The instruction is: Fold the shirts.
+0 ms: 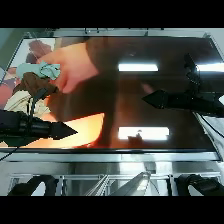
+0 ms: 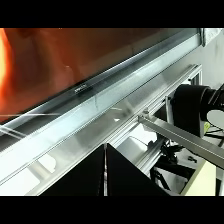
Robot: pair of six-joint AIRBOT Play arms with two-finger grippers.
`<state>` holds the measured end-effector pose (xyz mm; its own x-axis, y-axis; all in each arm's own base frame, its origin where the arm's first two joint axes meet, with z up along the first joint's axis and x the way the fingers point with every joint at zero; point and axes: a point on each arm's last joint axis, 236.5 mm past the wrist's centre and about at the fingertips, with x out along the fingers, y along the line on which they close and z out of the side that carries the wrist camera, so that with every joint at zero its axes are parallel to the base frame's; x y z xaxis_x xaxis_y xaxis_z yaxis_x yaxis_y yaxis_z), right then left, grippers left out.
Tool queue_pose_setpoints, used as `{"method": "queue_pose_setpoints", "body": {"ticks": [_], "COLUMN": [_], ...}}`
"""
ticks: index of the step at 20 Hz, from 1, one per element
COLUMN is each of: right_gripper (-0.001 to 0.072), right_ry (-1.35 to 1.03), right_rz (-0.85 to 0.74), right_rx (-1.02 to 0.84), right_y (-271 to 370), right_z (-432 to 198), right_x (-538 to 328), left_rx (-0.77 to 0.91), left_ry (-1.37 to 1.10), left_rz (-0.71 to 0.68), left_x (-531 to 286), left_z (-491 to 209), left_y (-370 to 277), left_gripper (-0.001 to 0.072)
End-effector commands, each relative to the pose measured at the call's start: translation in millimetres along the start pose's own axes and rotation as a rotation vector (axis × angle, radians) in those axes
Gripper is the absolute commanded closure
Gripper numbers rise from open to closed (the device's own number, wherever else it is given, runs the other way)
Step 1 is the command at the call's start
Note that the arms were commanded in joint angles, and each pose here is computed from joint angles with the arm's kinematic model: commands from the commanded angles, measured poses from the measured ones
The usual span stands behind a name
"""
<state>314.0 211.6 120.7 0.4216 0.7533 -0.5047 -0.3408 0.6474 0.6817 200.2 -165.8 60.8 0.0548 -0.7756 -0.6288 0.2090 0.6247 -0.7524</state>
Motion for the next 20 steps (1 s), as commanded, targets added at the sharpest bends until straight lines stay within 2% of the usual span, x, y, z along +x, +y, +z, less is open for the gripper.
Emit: {"method": "queue_pose_setpoints", "body": {"ticks": [1, 4, 6, 7, 8, 10, 14, 17, 20], "right_gripper": [0.0688, 0.0687, 0.0687, 0.0687, 0.0687, 0.0687, 0.0687, 0.0688, 0.0687], "right_ry": [0.000, 0.000, 0.000, 0.000, 0.000, 0.000, 0.000, -0.005, -0.043], "right_rz": [0.000, 0.000, 0.000, 0.000, 0.000, 0.001, 0.000, 0.007, 0.028], "right_rx": [-0.001, 0.000, 0.000, 0.000, -0.001, 0.000, 0.000, 0.005, 0.028], "right_y": [0.3, 0.3, 0.3, 0.3, 0.3, 0.4, 0.3, 1.9, 6.6], "right_z": [-0.2, -0.2, -0.2, -0.2, -0.2, -0.1, -0.2, 1.1, 10.2], "right_x": [0.0, 0.0, 0.0, 0.0, 0.0, 0.0, 0.0, 0.0, -0.3], "left_rx": [-0.009, -0.006, -0.045, -0.054, -0.047, -0.011, 0.075, 0.163, 0.187], "left_ry": [-0.001, -0.046, -0.138, -0.194, -0.257, -0.378, -0.504, -0.478, -0.402], "left_rz": [0.006, 0.043, 0.202, 0.289, 0.341, 0.417, 0.560, 0.601, 0.744], "left_x": [1.7, -0.4, -22.9, -45.1, -68.7, -118.6, -179.2, -160.3, -130.1], "left_z": [2.7, 14.0, 44.9, 68.6, 94.9, 154.5, 277.6, 353.7, 380.6], "left_y": [4.4, 12.1, 42.9, 59.9, 69.5, 84.5, 143.2, 202.4, 286.7], "left_gripper": [0.0687, 0.0688, 0.0681, 0.0498, 0.0361, -0.0004, -0.0005, -0.0004, -0.0004]}}
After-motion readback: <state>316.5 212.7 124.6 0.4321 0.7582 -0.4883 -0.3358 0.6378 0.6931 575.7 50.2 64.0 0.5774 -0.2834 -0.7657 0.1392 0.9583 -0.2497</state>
